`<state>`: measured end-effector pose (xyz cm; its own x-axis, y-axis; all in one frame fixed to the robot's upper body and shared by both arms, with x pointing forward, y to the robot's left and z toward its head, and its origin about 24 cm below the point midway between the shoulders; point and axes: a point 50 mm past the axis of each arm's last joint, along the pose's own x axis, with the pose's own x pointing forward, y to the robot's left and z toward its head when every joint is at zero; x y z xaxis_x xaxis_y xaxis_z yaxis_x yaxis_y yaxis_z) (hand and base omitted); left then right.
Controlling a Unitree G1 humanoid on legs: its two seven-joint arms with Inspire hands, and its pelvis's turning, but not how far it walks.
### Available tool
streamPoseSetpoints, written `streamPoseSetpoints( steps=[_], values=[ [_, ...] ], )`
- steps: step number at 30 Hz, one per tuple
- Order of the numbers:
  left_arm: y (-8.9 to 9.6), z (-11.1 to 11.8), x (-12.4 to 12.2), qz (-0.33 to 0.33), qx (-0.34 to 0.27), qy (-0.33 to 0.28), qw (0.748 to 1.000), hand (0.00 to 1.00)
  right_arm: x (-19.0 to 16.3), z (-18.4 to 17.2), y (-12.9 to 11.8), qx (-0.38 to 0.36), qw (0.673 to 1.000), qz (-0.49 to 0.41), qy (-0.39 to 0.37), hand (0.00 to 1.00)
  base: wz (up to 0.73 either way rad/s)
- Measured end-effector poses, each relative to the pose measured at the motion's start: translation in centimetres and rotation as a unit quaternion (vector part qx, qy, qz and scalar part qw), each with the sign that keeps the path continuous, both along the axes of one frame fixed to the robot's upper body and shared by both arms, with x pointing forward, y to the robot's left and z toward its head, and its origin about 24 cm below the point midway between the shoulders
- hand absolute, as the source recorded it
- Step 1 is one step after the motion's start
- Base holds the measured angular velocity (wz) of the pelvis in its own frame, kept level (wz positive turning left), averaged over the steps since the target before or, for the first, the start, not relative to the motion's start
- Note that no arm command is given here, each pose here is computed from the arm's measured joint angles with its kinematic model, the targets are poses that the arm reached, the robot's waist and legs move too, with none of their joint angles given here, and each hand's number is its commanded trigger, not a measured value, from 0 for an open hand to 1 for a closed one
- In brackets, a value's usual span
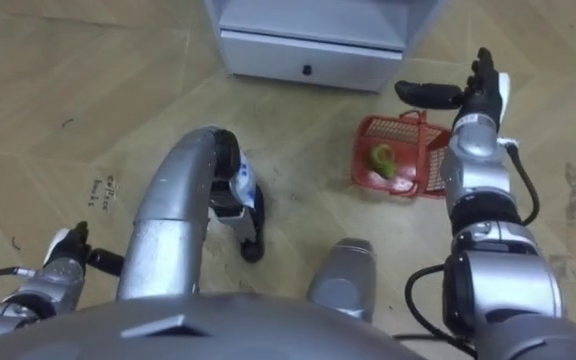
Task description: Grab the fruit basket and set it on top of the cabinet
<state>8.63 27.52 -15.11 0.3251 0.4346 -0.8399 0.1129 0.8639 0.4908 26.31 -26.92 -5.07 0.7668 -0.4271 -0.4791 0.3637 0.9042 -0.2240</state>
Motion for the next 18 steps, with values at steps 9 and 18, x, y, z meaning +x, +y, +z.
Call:
streamPoseSetpoints(
  steps=[9, 18],
  values=[
    [-0.7, -0.6, -2.1, -0.029, -0.008, 0.027, 0.999, 0.0, 0.1, 0.2, 0.0, -0.009, 1.0, -0.002, -0.002, 0.0, 0.09],
    [-1.1, -1.0, -3.5, -0.063, -0.007, 0.066, 0.996, 0.0, 0.8, 0.4, 1.4, -0.027, 0.999, 0.038, -0.003, 0.0, 0.0]
  ],
)
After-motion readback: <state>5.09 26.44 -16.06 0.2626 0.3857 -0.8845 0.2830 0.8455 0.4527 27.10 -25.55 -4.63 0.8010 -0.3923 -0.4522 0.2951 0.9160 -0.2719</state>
